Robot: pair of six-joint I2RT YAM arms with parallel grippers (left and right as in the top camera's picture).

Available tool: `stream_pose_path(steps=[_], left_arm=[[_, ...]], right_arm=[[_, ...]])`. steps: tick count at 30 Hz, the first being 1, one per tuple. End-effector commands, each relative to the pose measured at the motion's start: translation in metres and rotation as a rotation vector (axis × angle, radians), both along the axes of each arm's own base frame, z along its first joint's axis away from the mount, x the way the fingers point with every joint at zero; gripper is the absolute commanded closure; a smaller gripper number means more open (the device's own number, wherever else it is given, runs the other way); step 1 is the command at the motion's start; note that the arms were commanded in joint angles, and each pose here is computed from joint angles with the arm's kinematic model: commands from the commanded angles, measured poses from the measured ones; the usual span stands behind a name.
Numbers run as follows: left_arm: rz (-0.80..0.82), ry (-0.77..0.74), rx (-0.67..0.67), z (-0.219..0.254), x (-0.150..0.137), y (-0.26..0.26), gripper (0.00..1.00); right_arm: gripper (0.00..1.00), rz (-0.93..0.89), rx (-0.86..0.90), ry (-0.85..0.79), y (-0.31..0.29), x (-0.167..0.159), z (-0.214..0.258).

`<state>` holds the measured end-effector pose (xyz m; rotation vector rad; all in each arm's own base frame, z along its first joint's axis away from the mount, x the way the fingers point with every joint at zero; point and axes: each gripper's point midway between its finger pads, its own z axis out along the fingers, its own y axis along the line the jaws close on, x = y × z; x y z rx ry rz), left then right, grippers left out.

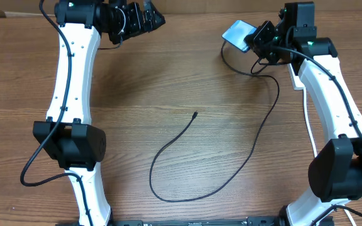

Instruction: Plug charger to phone and switch on socket

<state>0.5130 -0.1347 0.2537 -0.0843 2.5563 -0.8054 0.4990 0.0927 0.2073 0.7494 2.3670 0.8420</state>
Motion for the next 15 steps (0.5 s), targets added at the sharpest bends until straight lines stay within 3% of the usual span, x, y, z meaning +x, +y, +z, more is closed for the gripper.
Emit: stream_pose_path(steps=[1, 8, 12, 15], left_arm=[[-0.079, -0.048, 0.005, 0.011, -0.007, -0.015, 0.0], [-0.176, 0.052, 0.084, -0.035, -0.022, -0.042, 0.0], [-0.115, 0.089, 0.273, -0.058, -0.024, -0.025, 0.0], [-0.086, 0.075, 0.309, -0.046, -0.026, -0.017, 0.0]], right_arm=[[0.96, 0.033, 0.052, -0.048, 0.012, 0.003, 0.02], [0.96, 0.026, 0.06, -0.065, 0.012, 0.007, 0.023], [0.96, 0.026, 0.059, -0.057, 0.012, 0.006, 0.022], [0.96, 0.028, 0.056, -0.052, 0.012, 0.005, 0.02]])
